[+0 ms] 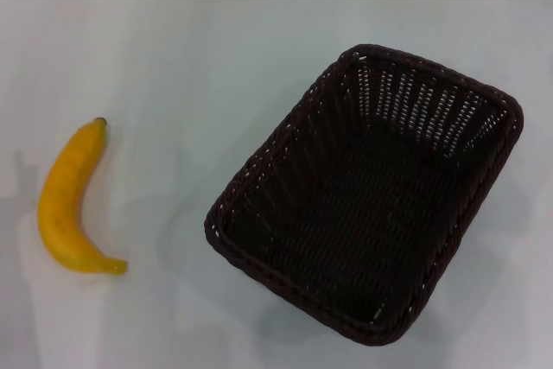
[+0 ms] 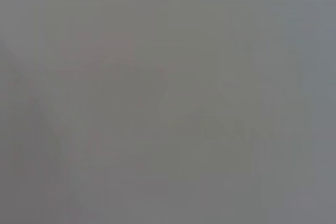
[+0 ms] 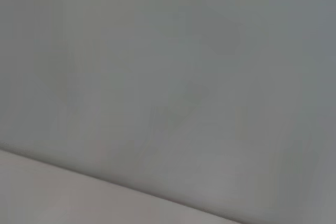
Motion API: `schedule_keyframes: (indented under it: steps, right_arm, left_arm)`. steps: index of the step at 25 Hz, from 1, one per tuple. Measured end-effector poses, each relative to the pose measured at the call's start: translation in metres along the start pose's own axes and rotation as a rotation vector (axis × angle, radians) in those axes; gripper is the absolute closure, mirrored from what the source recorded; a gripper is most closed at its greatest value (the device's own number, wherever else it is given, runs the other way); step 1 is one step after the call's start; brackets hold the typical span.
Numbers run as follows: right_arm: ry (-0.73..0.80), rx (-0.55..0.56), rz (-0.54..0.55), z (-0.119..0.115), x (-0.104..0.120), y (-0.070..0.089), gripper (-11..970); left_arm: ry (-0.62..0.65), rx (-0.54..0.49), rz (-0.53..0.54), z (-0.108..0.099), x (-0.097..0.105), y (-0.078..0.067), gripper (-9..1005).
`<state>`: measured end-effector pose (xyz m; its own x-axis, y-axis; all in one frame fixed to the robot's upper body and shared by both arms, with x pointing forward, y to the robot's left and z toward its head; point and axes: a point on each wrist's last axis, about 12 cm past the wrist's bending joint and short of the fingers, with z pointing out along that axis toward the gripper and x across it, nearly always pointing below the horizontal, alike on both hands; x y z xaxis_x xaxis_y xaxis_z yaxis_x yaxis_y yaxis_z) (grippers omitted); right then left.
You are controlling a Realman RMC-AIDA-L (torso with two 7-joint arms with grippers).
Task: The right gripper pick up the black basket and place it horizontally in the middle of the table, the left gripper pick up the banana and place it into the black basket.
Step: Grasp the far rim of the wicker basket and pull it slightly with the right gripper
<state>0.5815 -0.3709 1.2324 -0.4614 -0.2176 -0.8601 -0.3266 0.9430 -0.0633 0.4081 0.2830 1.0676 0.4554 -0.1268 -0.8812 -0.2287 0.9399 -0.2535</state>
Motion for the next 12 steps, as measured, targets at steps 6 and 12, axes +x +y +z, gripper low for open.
schedule_keyframes:
  steps: [6, 12]
  right_arm:
    - [0.036, -0.095, -0.081, 0.005, -0.007, 0.014, 302]
    - [0.088, -0.212, -0.155, 0.020, -0.014, 0.032, 302]
  left_arm:
    - [0.005, 0.008, -0.001, -0.002, 0.000, -0.001, 110]
    - [0.010, 0.012, -0.003, -0.004, 0.000, -0.002, 110]
